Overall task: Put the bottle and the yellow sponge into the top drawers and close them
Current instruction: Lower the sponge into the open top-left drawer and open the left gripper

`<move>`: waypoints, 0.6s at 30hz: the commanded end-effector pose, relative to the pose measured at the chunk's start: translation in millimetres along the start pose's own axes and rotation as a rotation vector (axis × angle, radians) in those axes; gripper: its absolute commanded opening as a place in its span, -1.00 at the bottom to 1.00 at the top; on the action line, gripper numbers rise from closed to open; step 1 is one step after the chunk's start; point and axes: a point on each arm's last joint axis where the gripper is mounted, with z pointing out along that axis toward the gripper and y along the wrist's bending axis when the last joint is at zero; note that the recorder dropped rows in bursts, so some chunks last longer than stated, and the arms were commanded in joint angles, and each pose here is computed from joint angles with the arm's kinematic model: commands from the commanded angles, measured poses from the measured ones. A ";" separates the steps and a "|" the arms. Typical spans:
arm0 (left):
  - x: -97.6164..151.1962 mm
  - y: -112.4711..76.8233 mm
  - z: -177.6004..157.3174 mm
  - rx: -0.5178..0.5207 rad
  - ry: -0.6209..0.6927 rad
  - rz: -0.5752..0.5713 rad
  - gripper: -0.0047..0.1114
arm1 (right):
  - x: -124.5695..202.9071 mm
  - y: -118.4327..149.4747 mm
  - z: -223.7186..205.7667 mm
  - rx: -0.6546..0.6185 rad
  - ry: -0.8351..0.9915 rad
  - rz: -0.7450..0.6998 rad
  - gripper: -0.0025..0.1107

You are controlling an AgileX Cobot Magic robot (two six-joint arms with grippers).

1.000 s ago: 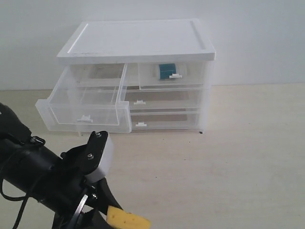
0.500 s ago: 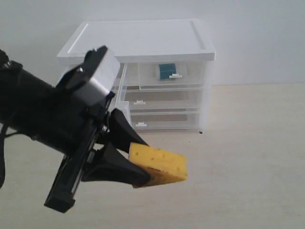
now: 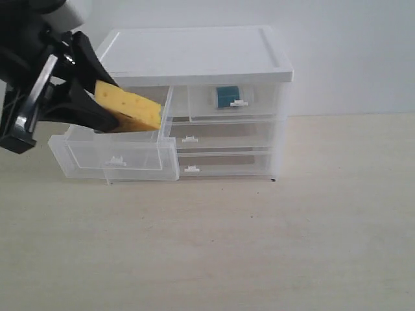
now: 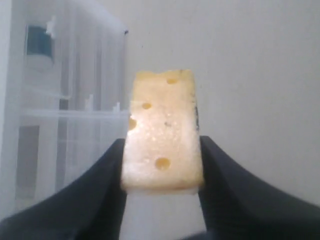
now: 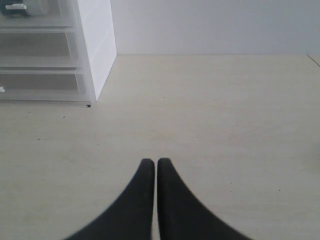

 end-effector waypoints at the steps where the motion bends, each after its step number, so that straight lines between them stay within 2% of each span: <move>1: 28.5 12.5 -4.4 0.008 0.052 0.062 -0.84 | 0.7 -0.4 0.2 0.004 -0.007 -0.005 -0.96; 6: 57.3 30.0 7.9 0.025 0.091 0.037 -0.84 | 0.7 -0.4 0.2 0.004 -0.007 -0.005 -0.96; 12: 56.8 59.6 22.9 0.015 0.061 0.049 -0.84 | 0.7 -0.4 0.2 0.004 -0.007 -0.005 -0.96; 18: 61.0 78.5 39.9 0.043 0.057 0.045 -0.84 | 0.7 -0.4 0.2 0.004 -0.007 -0.005 -0.96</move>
